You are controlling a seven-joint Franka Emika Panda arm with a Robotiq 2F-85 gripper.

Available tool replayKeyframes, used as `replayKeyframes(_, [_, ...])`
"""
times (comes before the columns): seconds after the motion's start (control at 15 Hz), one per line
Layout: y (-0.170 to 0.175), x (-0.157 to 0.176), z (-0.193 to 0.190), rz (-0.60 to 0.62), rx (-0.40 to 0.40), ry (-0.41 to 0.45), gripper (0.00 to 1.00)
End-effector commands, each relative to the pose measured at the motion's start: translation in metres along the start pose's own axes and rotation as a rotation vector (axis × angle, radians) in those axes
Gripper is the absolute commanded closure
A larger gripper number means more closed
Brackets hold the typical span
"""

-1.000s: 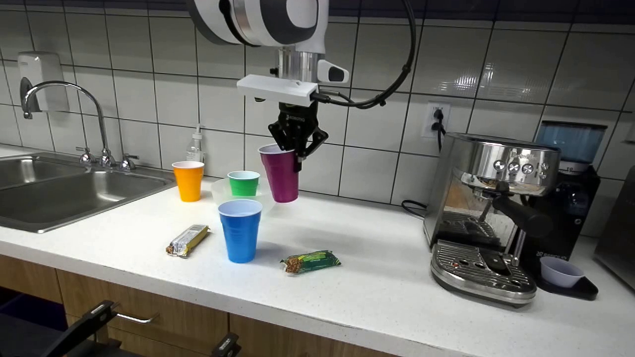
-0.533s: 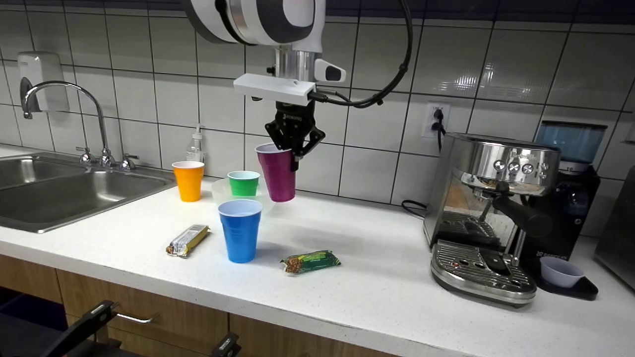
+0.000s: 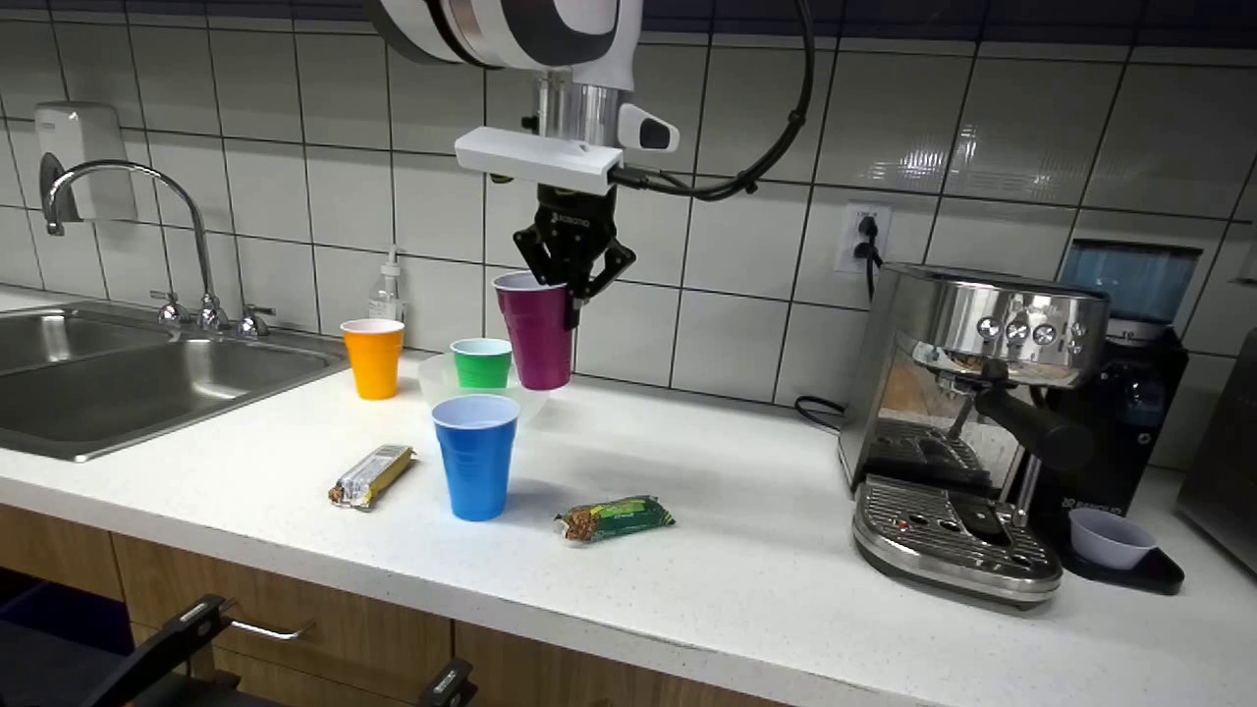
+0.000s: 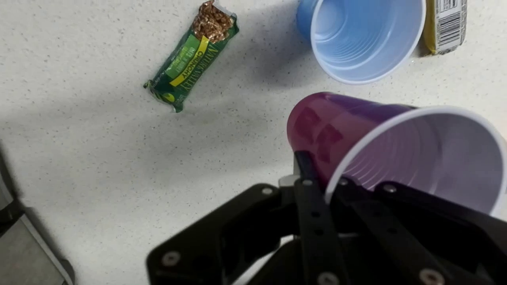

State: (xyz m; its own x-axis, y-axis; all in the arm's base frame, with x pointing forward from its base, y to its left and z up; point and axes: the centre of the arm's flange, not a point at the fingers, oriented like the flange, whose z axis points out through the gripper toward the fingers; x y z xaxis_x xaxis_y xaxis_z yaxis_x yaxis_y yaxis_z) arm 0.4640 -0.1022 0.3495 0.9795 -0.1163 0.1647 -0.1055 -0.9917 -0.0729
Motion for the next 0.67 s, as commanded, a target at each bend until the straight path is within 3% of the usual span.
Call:
replayKeyframes(0.0, [-0.0062,-0.0074,-0.0153,-0.057,0.046,-0.035,0.99])
replayKeyframes(0.6, [-0.0151,-0.0156,-0.0165,-0.139,0.082,-0.121,0.99])
